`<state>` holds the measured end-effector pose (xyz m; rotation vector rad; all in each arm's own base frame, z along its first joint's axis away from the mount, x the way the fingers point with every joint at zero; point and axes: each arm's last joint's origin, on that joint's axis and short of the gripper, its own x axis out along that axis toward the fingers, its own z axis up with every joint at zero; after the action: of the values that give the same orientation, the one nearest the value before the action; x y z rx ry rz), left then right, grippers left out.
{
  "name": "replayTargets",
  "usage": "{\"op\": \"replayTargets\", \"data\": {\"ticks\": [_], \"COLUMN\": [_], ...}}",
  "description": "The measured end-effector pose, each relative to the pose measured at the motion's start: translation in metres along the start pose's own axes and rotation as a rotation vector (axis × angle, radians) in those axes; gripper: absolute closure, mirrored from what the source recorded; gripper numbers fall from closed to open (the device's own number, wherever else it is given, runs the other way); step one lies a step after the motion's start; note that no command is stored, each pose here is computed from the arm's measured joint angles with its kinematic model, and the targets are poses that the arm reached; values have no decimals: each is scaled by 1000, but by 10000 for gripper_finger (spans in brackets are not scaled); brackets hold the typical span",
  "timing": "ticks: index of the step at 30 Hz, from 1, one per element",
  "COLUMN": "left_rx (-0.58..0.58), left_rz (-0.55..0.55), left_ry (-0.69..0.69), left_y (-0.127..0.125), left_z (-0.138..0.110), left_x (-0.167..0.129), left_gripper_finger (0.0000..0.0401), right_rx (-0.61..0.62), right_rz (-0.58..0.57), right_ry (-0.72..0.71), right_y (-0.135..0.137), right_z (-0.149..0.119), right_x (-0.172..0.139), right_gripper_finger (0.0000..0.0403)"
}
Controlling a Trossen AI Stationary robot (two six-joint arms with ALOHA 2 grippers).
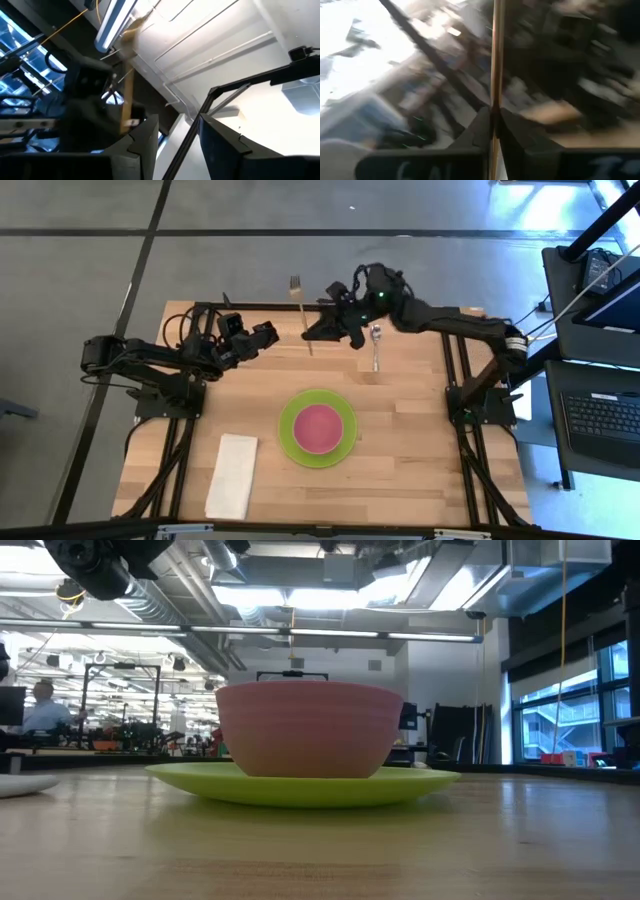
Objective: Set table place
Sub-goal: Put the gold fork to the right side of the green plate
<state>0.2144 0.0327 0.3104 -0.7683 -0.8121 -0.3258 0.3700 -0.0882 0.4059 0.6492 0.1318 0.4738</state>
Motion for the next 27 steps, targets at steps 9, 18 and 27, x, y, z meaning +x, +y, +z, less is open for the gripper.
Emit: {"op": "replayTargets", "data": {"ticks": [9,18,27], "left_rx": [2,1,1], "left_rz": [-23,-50,-27], "left_ry": [-40,-60,-77], "left_y": [-9,-17,-16], "left_z": [7,12,13], "left_x": [0,0,0], "left_gripper_finger": [268,268,268], "right_rx": [-28,192,502], "right_rz": [-404,-569,-598], "right_ry": [156,-4,-183], "right_y": [59,91,47], "right_z": [-21,-83,-197], "right_x": [-69,-130,-146], "right_gripper_finger": [379,379,379]}}
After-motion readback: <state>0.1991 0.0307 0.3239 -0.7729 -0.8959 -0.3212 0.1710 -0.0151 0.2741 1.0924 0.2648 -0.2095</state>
